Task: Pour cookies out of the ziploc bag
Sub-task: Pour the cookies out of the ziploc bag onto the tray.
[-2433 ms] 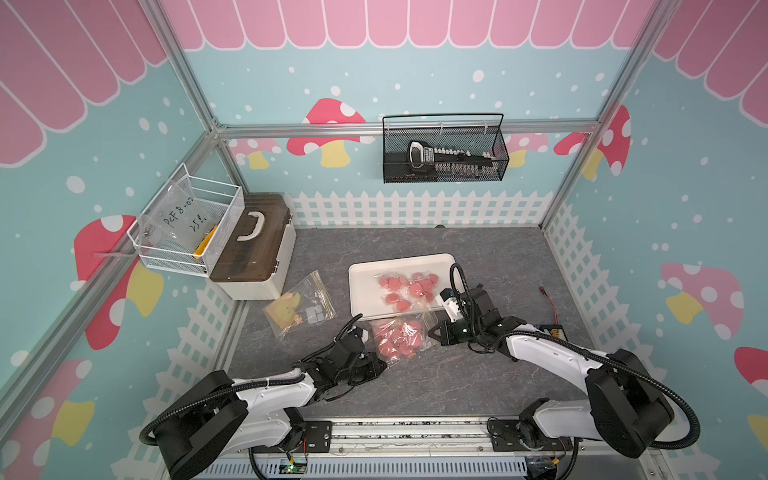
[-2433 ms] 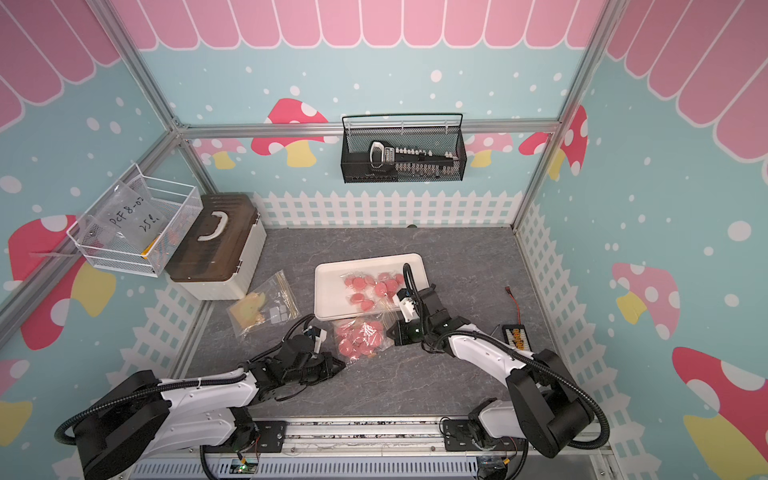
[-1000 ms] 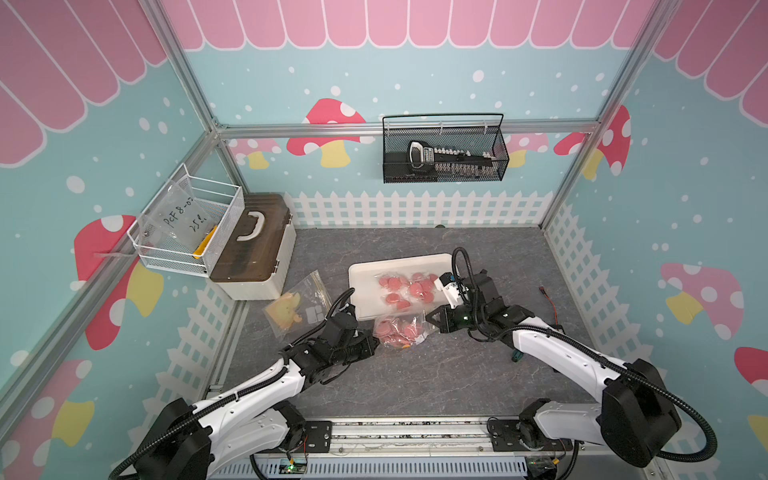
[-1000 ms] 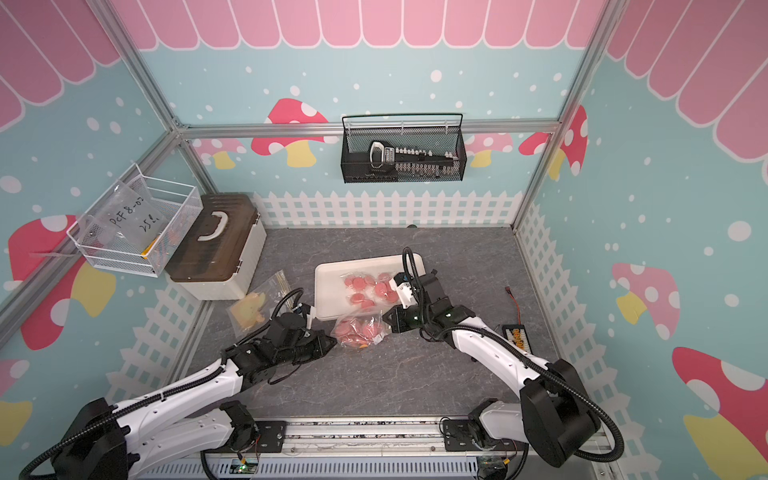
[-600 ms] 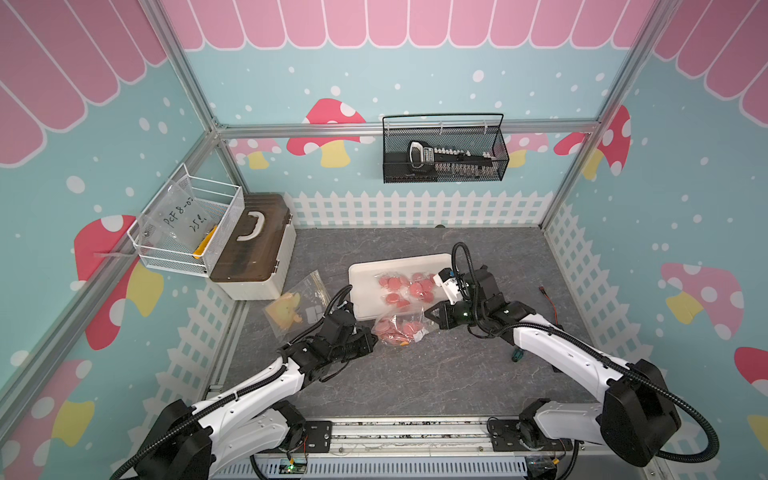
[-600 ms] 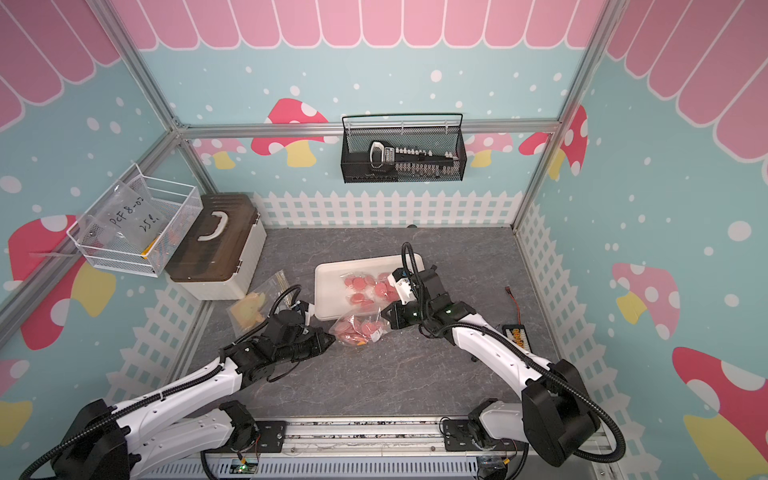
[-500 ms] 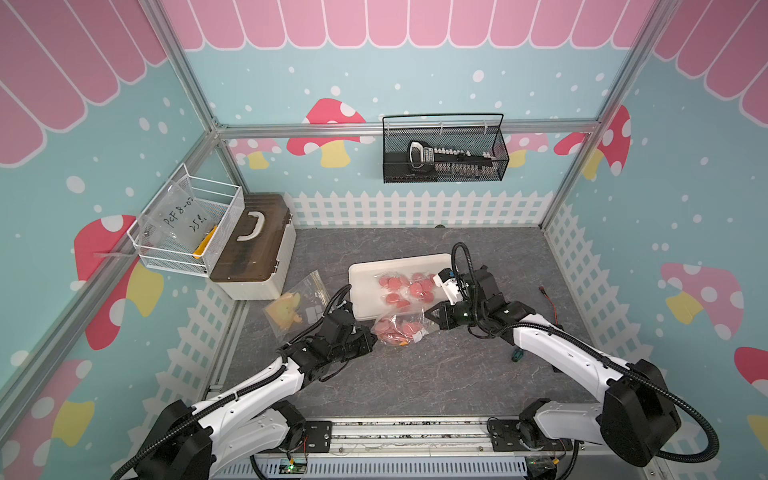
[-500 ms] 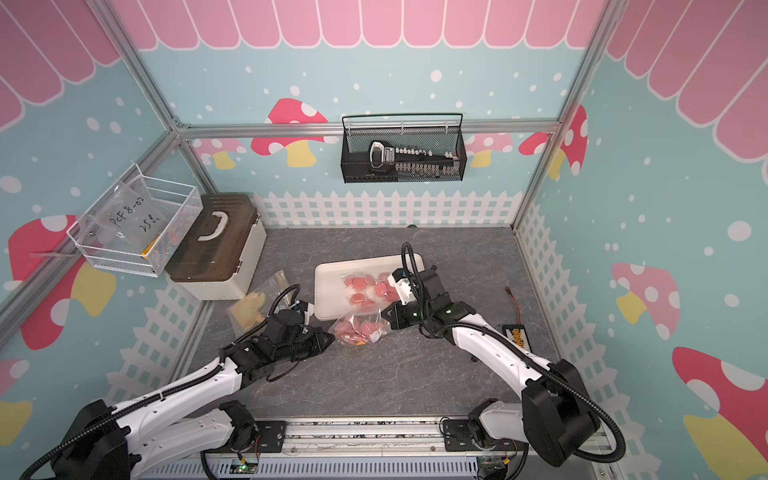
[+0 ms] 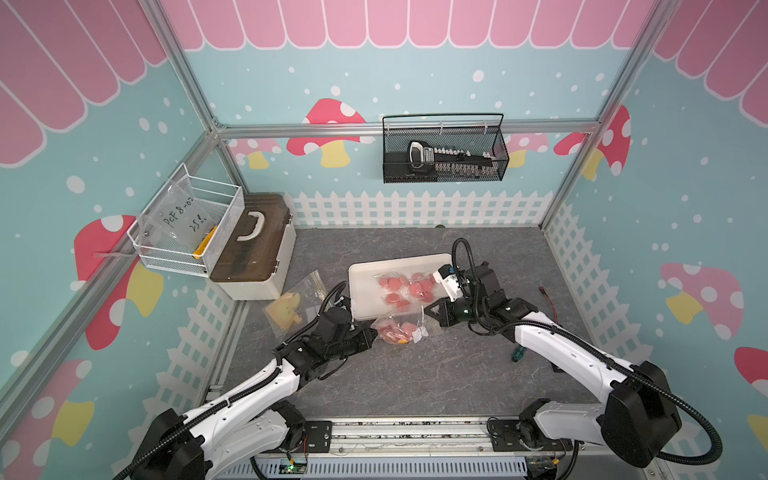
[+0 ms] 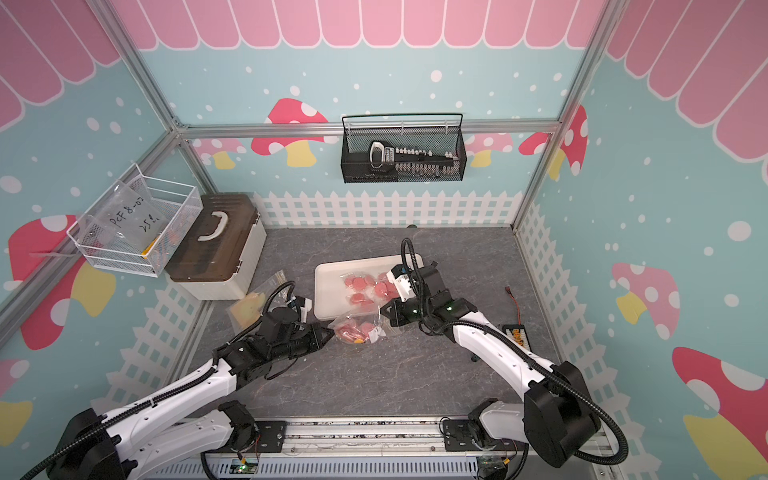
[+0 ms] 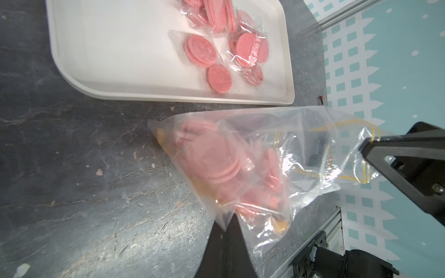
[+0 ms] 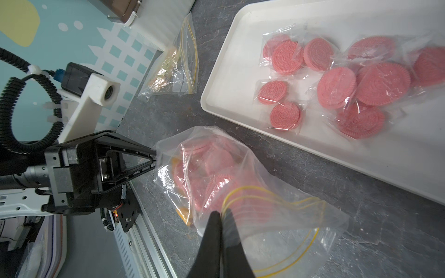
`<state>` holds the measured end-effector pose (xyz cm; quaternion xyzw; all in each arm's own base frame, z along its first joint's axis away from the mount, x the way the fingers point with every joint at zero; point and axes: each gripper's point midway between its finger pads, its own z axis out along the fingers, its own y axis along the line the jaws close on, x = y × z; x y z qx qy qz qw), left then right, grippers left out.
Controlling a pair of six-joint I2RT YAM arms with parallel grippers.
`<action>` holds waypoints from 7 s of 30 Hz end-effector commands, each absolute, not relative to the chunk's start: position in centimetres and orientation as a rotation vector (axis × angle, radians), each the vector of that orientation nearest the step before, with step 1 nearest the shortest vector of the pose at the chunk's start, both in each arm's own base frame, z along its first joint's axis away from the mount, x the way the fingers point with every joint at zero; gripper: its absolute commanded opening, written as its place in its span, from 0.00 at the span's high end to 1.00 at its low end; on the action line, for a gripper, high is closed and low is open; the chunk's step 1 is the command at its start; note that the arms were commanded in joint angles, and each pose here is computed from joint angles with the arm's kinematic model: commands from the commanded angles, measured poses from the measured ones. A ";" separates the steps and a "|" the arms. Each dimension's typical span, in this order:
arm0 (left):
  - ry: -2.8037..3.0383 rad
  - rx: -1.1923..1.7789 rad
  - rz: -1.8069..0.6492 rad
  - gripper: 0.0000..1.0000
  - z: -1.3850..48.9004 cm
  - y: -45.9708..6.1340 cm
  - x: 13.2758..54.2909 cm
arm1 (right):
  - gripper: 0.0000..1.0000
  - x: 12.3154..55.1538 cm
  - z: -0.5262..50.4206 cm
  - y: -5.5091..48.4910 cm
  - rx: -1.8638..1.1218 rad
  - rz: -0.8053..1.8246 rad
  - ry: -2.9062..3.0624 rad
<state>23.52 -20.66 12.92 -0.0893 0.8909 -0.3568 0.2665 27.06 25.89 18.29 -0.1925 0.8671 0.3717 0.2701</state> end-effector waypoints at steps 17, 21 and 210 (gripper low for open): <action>2.324 -0.269 -0.920 1.00 17.3 -20.0 26.7 | 1.00 29.7 22.9 27.1 -0.555 0.961 2.233; 2.291 -0.267 -0.906 1.00 18.7 -19.8 28.1 | 1.00 30.8 23.5 27.5 -0.558 0.949 2.229; 2.119 0.007 -0.656 1.00 28.9 -23.6 43.5 | 1.00 45.8 14.5 26.7 -0.350 1.208 2.264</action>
